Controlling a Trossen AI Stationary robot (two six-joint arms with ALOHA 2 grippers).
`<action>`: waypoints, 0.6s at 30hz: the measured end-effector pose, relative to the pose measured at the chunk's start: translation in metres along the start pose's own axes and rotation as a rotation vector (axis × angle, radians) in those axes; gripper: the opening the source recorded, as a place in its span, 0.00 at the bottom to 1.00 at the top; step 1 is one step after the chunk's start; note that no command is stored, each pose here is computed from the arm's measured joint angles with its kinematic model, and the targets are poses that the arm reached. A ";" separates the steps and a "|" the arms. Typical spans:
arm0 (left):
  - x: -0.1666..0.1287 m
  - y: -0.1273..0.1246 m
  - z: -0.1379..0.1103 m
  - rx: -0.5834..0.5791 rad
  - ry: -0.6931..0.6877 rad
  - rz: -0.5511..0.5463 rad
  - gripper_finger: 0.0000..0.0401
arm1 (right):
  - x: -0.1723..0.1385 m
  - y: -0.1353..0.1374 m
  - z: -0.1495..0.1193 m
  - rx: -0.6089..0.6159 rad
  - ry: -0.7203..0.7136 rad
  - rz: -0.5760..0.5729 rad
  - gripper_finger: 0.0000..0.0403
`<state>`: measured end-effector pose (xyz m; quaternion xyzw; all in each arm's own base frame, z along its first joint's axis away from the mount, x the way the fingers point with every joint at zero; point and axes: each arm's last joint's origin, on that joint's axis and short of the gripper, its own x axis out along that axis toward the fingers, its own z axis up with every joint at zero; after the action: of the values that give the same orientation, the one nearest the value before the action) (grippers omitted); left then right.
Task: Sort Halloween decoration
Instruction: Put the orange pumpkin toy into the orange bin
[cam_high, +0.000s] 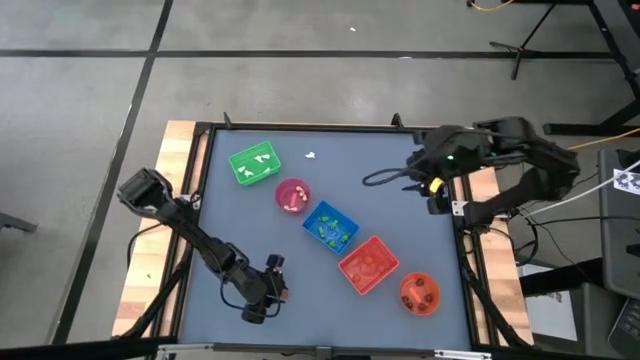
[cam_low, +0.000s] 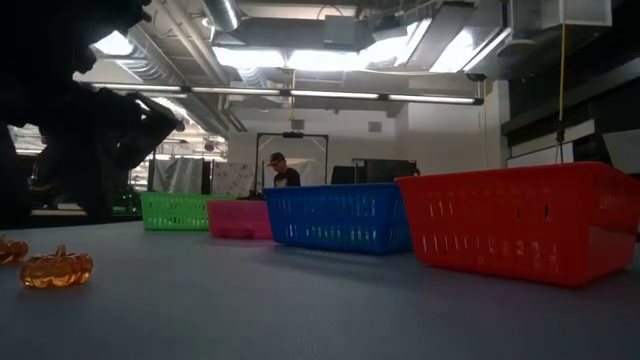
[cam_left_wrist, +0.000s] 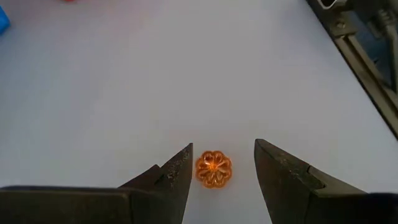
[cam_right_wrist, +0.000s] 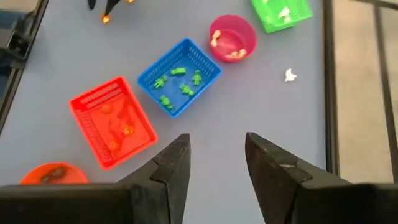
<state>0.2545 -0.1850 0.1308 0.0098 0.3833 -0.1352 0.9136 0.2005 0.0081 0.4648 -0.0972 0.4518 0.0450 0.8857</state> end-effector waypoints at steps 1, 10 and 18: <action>0.001 0.000 -0.001 0.001 0.004 0.001 0.39 | -0.001 0.001 -0.005 0.012 -0.017 -0.011 0.38; 0.003 0.001 -0.003 0.005 0.018 0.014 0.39 | 0.020 0.014 -0.076 0.122 -0.112 -0.031 0.38; 0.003 0.001 -0.003 0.006 0.019 0.015 0.39 | 0.055 0.025 -0.135 0.285 -0.302 -0.038 0.38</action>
<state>0.2542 -0.1847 0.1263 0.0166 0.3916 -0.1294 0.9109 0.1219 0.0038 0.3397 0.0283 0.3140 -0.0221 0.9487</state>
